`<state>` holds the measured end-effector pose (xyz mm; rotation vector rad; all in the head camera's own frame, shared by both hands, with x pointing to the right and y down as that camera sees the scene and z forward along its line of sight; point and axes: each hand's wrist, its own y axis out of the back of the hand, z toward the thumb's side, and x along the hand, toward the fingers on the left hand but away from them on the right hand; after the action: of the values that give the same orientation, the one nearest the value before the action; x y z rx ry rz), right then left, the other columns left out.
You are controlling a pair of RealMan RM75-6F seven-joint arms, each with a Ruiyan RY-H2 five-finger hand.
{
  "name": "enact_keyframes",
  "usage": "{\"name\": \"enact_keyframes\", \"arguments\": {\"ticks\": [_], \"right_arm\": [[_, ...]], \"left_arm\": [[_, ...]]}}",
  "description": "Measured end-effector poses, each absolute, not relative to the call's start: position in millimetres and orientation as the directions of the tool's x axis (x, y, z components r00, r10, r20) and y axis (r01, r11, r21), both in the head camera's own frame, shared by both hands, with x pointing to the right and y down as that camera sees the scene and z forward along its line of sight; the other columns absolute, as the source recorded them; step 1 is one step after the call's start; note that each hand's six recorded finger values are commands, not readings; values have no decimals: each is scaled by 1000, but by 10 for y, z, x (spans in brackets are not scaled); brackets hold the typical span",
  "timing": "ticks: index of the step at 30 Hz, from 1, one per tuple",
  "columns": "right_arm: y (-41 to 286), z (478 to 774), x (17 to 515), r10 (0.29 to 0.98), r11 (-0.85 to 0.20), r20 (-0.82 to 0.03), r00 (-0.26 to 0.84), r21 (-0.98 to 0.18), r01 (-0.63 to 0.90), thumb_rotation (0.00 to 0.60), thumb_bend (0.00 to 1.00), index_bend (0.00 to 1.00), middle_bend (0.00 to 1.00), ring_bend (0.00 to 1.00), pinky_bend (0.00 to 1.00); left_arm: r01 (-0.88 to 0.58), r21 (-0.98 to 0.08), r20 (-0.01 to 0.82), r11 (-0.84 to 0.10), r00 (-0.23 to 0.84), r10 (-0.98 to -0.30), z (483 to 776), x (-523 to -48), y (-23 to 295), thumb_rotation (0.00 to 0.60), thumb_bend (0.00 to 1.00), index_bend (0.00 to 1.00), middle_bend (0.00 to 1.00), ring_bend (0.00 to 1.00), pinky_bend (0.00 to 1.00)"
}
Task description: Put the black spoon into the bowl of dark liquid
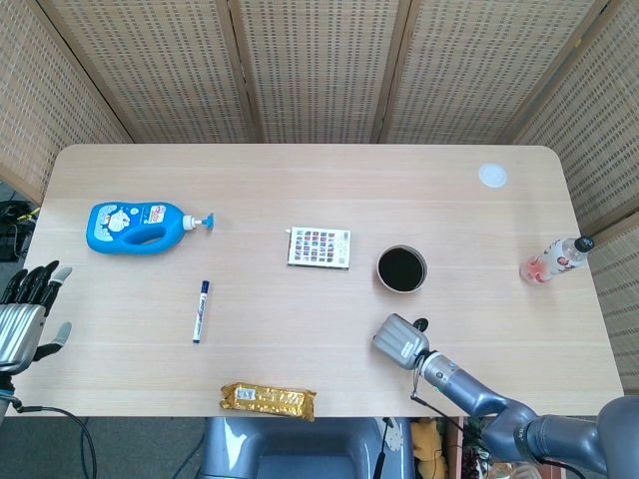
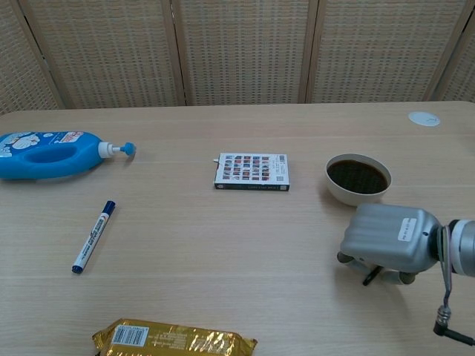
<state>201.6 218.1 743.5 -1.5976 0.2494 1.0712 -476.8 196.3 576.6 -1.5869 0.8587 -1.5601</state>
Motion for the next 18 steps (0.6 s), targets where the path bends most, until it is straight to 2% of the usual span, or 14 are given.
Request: {"name": "enact_keyframes", "arguments": {"ticks": [9,18], "right_arm": [[2219,7452,2089,362,-353,-757,544,-652,-671,600,543,576,820,729,692],[2209,7417,2141,376,-363,-753,540,-656,-662,600,585,595,828,738,703]], "left_arm": [[34,-863,506,-505,36,-862,5768,-4778,1968,600,414,0,0,0,0],[34,-865,502,-501,35,-864,5751,-4783,1972,600,414,0,0,0,0]]}}
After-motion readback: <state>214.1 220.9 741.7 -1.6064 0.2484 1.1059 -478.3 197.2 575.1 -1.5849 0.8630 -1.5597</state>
